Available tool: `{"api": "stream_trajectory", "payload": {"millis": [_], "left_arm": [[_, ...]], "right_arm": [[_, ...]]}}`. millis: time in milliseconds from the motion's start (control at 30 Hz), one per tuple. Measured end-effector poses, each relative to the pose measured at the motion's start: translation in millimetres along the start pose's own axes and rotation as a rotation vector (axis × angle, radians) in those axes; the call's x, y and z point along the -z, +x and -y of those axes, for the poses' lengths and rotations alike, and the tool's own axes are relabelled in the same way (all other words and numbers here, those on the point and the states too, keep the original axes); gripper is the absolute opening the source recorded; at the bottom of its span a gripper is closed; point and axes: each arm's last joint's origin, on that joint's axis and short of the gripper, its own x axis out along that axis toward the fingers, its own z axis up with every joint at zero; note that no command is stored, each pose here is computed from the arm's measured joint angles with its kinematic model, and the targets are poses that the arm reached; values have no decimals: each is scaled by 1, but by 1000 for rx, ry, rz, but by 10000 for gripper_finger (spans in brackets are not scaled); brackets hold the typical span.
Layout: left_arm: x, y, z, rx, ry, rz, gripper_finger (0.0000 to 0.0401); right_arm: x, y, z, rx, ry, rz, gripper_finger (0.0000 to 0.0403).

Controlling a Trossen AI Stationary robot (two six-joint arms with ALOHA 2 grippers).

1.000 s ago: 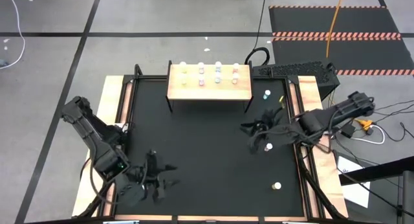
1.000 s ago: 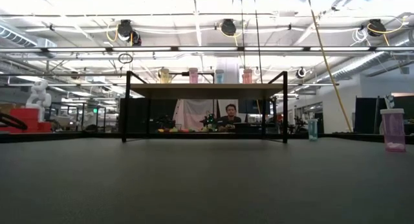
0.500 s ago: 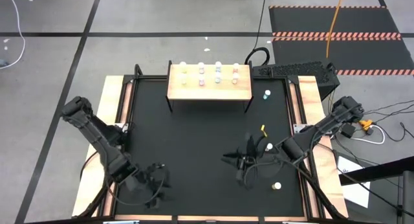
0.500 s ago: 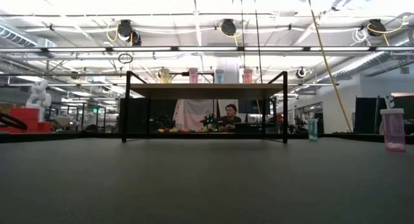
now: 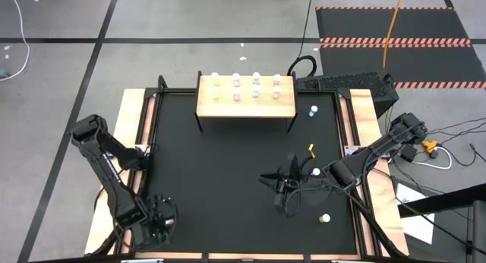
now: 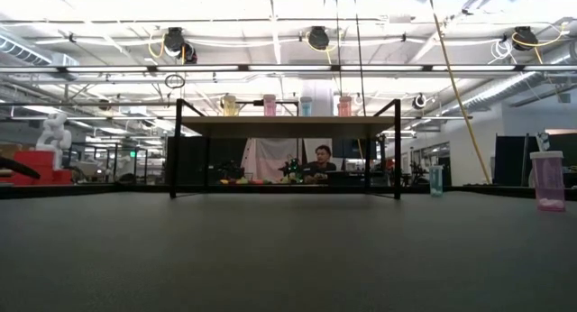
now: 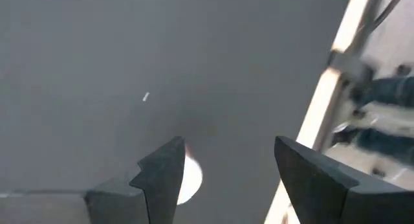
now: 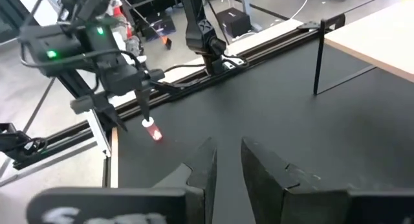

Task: Pick and place medicine bottles onto shelf by color
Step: Put the orange pill bottle on the shelf aligned with the other orange pill bottle

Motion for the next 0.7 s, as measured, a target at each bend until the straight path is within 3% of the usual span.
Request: {"api": "stream_trajectory", "payload": {"millis": [333,700], "left_arm": [[14,14,-15,-63,22,-29,239],[19,13,-15,-61,306,-33,239]], "right_arm": [[2,-3,-3,-15,-14,-3,63],[3,-4,-4,-19,-35,-5,63]]}}
